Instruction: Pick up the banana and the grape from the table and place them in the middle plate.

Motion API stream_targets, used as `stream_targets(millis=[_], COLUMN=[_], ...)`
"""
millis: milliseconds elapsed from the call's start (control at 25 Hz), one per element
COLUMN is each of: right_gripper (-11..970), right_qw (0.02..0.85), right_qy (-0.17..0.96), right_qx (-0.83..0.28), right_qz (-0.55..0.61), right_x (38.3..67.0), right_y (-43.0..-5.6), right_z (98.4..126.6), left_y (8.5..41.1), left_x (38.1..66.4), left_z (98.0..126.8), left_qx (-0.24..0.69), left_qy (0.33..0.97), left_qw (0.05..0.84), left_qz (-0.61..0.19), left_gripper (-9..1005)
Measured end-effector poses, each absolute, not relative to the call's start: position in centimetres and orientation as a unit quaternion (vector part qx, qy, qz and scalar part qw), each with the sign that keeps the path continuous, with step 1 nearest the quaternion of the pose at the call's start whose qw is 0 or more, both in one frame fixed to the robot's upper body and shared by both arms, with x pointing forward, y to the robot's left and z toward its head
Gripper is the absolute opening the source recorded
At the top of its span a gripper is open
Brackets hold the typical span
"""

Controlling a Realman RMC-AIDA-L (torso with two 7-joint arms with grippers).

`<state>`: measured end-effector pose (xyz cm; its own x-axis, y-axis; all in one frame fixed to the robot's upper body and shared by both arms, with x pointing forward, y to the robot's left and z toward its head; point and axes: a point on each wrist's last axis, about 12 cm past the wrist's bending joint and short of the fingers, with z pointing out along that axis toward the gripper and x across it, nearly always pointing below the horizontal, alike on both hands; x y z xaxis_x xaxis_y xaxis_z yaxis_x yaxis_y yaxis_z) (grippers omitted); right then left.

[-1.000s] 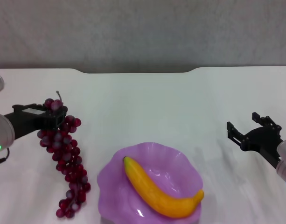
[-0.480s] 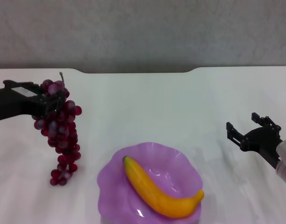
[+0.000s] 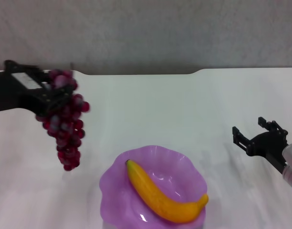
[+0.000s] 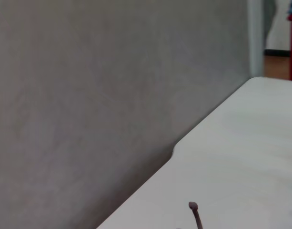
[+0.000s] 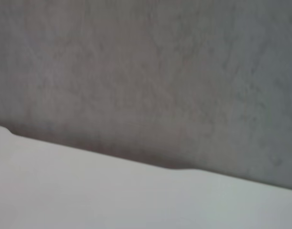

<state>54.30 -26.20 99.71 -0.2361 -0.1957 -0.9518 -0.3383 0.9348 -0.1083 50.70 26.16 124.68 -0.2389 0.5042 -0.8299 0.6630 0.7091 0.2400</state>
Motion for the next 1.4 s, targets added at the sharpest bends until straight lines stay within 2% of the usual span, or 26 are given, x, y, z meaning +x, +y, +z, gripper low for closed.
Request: stream_targets(millis=[280,640,880,1080,1400], right_gripper=[818,818,819,818,819], right_qw=[0.585,0.584,0.583,0.582,0.586], right_qy=[0.791,0.791,0.793,0.793,0.790], right_qx=[-0.171,-0.171,-0.169,-0.170,-0.171], right_qz=[0.056,0.056,0.053,0.053,0.057], right_x=[54.3,54.3,54.1,54.1,54.3], right_y=[-26.4,-26.4,-26.6,-26.6,-26.3], right_z=[99.5,99.4,99.3,99.3,99.5], left_y=[25.3,23.5,21.9,21.8,20.3], left_x=[50.2,50.0,50.3,50.6,49.7], left_z=[127.1,128.1,129.6,130.7,128.3], left_qx=[0.424,0.473,0.483,0.485,0.520], left_qy=[0.771,0.761,0.750,0.745,0.735], left_qw=[0.453,0.408,0.407,0.413,0.382], left_qz=[-0.146,-0.175,-0.196,-0.199,-0.206], left_gripper=[383,380,379,377,377])
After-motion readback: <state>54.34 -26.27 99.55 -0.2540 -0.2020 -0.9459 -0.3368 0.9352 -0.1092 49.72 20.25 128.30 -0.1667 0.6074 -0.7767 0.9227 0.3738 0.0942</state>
